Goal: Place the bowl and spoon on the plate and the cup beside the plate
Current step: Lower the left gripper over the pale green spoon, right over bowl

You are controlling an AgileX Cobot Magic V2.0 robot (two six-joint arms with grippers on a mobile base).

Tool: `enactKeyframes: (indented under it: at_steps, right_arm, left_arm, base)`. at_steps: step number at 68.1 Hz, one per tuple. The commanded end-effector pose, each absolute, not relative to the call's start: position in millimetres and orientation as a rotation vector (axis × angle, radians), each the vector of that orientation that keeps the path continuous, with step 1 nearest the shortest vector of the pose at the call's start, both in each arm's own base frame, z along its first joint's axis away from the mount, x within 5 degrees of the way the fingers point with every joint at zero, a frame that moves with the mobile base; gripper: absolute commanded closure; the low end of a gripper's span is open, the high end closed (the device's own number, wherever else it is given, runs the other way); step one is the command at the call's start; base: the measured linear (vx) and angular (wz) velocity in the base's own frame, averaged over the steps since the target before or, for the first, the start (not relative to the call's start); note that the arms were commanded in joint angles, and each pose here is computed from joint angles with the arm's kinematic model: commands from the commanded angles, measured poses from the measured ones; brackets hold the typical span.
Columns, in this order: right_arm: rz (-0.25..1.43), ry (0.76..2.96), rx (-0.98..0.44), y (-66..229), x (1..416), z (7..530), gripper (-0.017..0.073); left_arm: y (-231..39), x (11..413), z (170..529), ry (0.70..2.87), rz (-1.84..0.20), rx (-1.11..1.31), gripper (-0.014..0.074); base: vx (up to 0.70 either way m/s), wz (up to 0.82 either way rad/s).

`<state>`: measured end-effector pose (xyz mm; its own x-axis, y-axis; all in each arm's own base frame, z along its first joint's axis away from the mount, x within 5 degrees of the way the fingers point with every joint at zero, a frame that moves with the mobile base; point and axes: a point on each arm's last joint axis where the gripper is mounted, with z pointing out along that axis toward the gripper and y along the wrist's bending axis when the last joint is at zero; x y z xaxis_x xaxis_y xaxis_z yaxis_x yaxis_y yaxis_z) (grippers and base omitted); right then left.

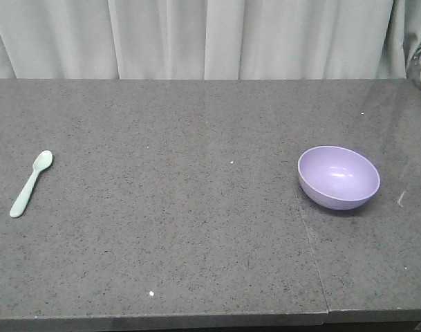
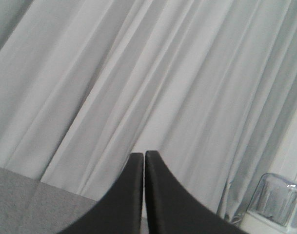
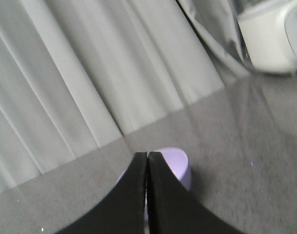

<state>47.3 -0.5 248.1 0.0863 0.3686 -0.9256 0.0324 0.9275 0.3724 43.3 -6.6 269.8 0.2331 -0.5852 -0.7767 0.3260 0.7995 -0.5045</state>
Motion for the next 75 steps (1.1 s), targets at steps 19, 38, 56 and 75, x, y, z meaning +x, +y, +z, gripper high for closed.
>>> enactKeyframes:
  at_steps: [19,38,56,75]
  right_arm:
    - [0.086,1.398,0.165,-3,65,360,0.0305]
    - [0.097,1.383,0.196,-6,74,362,0.0014]
    - [0.09,1.601,0.095,0,86,363,0.0016]
    - [0.081,1.664,0.054,2,89,363,0.0016]
  left_arm:
    - [0,68,378,1.568,-0.188,-0.122,0.0477]
    - [-7,122,416,1.719,-0.064,-0.042,0.0181]
    - [-12,208,446,2.085,0.097,-0.022,0.0162]
    - [-22,297,449,2.361,0.211,0.018,0.0162]
  base:
    - [0.0,0.0]
    - [0.0,0.0]
    - [0.0,0.0]
    - [0.0,0.0]
